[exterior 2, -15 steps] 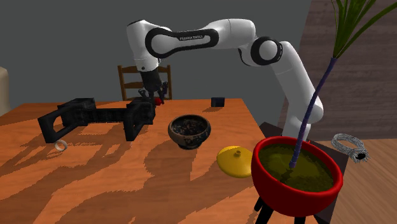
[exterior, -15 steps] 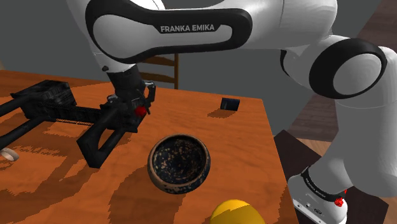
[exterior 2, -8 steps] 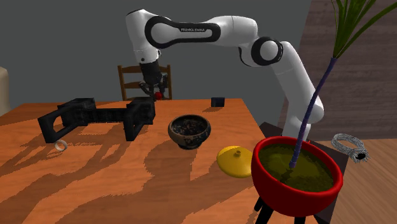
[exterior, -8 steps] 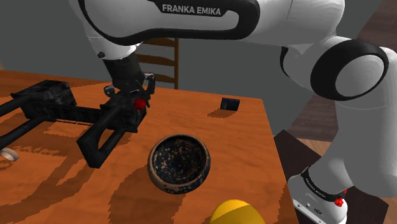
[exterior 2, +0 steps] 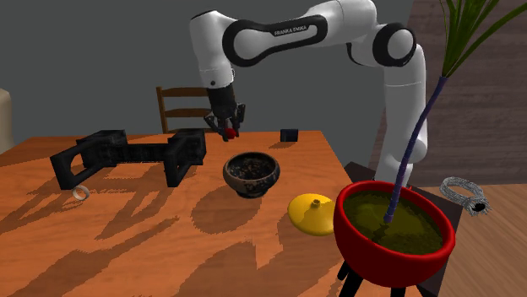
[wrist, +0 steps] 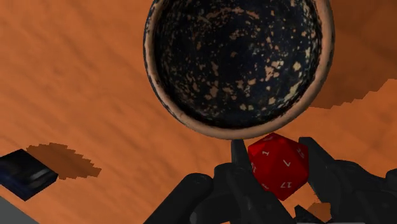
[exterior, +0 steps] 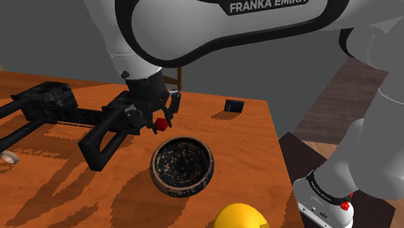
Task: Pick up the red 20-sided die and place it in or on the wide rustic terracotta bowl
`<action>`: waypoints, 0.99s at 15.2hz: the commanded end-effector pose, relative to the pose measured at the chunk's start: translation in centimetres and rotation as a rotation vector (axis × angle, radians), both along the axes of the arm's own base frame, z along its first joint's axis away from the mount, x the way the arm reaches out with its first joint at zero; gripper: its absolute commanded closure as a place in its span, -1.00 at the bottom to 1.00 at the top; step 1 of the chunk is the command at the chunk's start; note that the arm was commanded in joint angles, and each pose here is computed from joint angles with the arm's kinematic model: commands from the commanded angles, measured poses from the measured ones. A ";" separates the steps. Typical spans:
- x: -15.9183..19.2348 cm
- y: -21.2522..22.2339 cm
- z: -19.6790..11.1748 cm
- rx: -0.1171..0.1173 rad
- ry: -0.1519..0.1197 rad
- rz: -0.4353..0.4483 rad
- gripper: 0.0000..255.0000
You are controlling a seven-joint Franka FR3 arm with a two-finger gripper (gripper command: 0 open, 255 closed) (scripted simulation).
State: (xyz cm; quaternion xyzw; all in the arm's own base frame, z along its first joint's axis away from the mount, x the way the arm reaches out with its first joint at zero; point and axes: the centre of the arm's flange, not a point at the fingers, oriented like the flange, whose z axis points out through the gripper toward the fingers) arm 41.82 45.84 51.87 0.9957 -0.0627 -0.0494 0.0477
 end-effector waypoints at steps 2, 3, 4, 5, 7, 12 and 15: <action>-3.8 -1.1 -0.1 -0.001 0.000 -0.002 1.00; -5.1 -1.3 -0.1 -0.001 0.000 -0.002 1.00; -6.4 -1.5 -0.1 -0.001 0.000 -0.002 1.00; -7.5 -1.7 -0.1 -0.001 0.000 -0.002 1.00; -7.5 -1.7 -1.2 -0.001 0.000 -0.002 1.00; -7.5 -1.7 -3.8 -0.001 0.000 -0.002 1.00; -7.5 -1.7 -5.4 -0.001 0.000 -0.002 1.00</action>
